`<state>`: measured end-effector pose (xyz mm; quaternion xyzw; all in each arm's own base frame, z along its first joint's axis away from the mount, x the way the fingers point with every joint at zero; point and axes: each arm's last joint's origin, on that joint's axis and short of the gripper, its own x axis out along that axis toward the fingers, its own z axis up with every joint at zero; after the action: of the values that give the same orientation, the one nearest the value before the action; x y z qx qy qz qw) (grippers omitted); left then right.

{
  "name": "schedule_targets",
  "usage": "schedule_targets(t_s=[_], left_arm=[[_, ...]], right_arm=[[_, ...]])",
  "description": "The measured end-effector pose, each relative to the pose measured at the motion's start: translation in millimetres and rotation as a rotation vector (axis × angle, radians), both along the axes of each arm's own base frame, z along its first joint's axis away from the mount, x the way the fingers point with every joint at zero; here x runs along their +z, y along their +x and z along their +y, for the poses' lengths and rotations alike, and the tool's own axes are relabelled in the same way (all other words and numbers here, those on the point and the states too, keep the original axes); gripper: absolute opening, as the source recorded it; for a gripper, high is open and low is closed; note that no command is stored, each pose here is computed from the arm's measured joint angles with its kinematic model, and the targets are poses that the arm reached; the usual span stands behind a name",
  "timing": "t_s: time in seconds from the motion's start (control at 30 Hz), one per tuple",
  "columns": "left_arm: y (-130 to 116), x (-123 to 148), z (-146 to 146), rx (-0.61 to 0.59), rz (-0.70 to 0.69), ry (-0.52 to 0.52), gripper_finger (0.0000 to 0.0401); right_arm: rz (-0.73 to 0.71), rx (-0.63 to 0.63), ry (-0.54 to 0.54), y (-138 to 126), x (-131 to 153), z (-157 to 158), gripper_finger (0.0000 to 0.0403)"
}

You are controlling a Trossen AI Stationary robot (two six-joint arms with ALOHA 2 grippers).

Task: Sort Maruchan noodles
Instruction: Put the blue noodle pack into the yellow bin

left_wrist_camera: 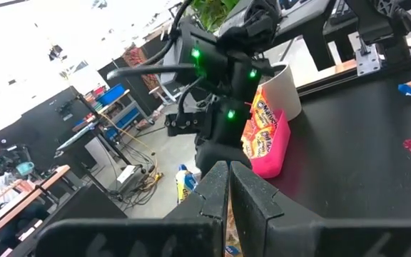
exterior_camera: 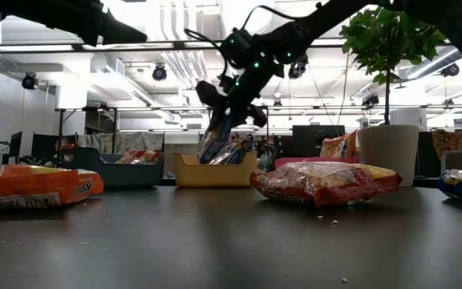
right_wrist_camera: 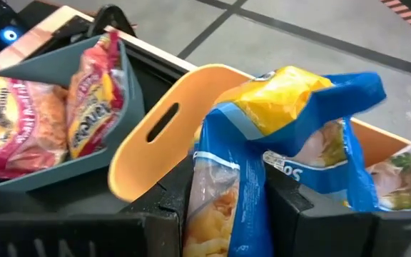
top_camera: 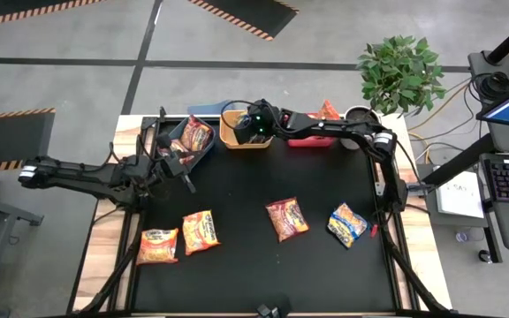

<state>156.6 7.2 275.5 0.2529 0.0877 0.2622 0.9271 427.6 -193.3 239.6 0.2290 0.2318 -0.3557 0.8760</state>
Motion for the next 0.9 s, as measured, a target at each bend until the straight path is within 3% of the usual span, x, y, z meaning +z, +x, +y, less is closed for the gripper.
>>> schedule_targets(t_s=[0.23,0.73,0.9], left_arm=[[0,0,0,0.0,0.002,0.0,0.0],[1,-1,0,-0.001,0.008,0.006,0.0],[1,0,0,-0.001,0.006,0.006,0.0]], right_arm=[[-0.005,-0.026,0.008,3,-15,-11,0.0102],[0.012,-0.025,-0.013,4,-20,-14,0.0103],[0.019,-0.007,0.004,8,-33,-16,0.0121]])
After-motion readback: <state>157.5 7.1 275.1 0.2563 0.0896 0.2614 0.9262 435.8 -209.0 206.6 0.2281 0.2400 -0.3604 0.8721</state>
